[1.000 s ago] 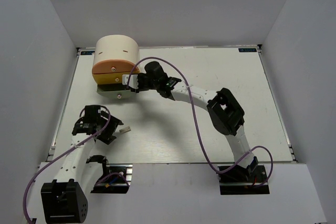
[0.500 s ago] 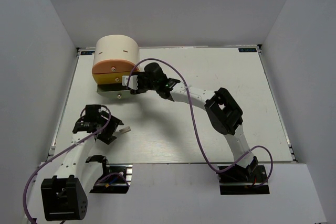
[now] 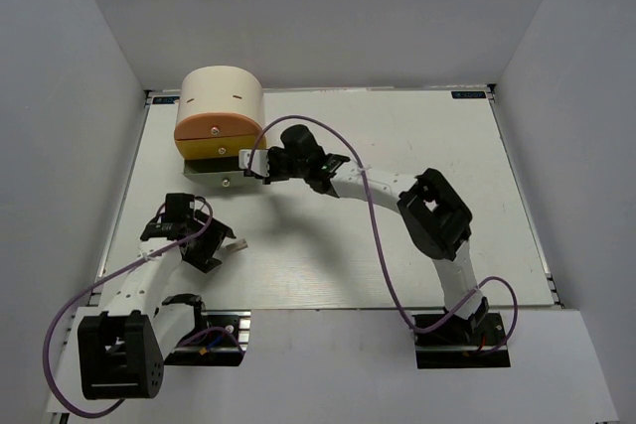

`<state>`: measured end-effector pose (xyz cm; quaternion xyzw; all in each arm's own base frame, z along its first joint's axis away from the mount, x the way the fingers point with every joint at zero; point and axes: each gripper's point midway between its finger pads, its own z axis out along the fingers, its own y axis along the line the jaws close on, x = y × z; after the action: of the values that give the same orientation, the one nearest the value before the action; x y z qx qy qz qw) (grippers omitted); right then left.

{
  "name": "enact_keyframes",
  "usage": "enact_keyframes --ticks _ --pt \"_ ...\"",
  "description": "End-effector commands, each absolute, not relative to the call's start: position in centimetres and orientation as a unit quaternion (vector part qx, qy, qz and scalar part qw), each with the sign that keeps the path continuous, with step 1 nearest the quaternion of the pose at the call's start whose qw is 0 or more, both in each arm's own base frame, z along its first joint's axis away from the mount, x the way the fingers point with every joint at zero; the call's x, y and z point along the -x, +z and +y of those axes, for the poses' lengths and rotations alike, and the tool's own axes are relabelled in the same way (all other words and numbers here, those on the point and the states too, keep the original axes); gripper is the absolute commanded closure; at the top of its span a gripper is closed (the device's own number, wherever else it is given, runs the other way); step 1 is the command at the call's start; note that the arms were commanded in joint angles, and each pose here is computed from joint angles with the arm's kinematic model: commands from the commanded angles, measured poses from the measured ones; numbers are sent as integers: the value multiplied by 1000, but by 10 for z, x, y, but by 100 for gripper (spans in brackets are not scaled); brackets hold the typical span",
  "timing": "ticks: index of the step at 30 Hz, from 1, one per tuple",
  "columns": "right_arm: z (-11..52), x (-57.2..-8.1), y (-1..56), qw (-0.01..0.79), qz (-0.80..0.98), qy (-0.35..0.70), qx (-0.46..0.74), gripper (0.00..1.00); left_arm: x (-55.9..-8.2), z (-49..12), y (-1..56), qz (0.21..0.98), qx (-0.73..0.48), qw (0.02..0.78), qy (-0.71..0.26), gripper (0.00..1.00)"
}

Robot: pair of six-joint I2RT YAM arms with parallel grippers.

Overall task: Sort the stationery into containers
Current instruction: Pick up the stationery from the center of the board.

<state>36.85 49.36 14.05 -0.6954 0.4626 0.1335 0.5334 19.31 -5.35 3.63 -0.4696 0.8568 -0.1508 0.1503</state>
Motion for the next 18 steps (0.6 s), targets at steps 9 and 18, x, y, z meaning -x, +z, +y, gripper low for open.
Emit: enact_keyframes --ticks 9,18 --pt "442 -315 246 595 458 194 631 63 -208 -54 47 826 535 113 -136 20" --pt "389 -290 243 588 502 201 602 62 -207 -57 42 781 608 73 -120 20"
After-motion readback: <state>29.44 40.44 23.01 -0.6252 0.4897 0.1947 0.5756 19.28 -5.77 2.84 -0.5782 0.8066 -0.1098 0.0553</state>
